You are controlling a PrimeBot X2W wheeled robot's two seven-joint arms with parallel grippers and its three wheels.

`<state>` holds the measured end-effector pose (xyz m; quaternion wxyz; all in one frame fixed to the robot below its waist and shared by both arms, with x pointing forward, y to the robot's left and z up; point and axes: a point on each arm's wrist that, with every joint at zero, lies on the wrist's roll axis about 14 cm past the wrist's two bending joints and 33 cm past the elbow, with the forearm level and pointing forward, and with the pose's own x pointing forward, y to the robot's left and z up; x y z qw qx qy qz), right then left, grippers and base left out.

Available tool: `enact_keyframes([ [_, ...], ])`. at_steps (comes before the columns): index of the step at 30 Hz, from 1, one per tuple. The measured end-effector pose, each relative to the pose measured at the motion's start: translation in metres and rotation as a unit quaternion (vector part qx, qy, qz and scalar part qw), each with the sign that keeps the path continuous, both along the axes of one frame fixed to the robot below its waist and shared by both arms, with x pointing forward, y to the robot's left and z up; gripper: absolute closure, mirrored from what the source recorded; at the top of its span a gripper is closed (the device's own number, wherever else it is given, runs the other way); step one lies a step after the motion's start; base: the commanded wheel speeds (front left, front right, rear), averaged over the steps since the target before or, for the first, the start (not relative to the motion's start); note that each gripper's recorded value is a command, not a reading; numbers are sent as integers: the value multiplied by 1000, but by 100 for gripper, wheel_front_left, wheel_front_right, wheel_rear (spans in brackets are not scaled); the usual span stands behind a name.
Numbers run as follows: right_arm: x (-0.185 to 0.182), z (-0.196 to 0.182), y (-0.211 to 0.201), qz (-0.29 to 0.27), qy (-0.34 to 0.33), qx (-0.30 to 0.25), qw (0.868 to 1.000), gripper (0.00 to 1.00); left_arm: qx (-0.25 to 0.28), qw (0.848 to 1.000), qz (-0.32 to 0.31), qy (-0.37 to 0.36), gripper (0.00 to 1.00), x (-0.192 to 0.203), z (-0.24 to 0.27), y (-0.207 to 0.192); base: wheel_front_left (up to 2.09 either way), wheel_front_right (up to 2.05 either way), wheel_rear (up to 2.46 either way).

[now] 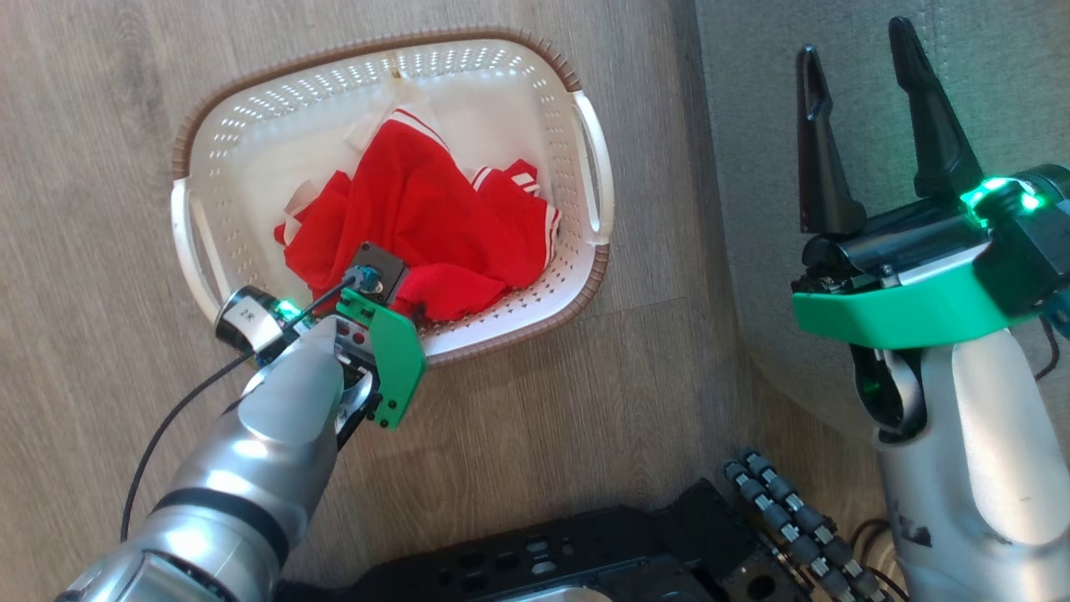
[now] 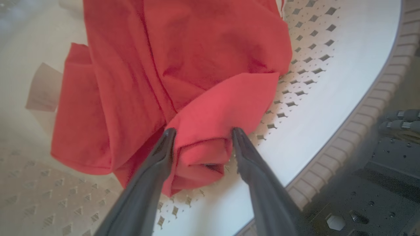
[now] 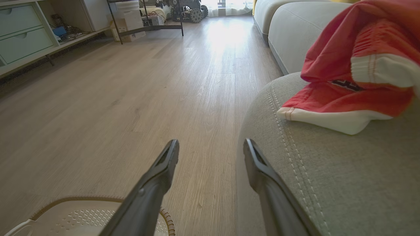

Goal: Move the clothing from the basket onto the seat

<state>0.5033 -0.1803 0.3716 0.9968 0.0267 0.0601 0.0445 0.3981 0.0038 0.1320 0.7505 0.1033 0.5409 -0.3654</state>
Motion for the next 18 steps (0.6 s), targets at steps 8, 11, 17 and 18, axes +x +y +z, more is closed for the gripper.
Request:
enact_keyframes([
  [8, 3, 9, -2, -1, -10, 1, 1000, 0, -13, 1000, -1, -9, 100, 5, 7, -9, 0, 0, 0],
  [11, 2, 15, -2, -4, -14, 5, 1000, 0, -27, 999, 4, -32, 100, 14, 19, -13, 0, 0, 0],
  [17, -2, 35, 0, -2, -27, 8, 1000, 0, -77, 992, 25, -97, 100, 41, 62, -29, 0, 0, 0],
  [18, -4, 38, 0, -2, -29, 9, 1000, 0, -84, 990, 28, -109, 100, 44, 70, -30, 0, 0, 0],
])
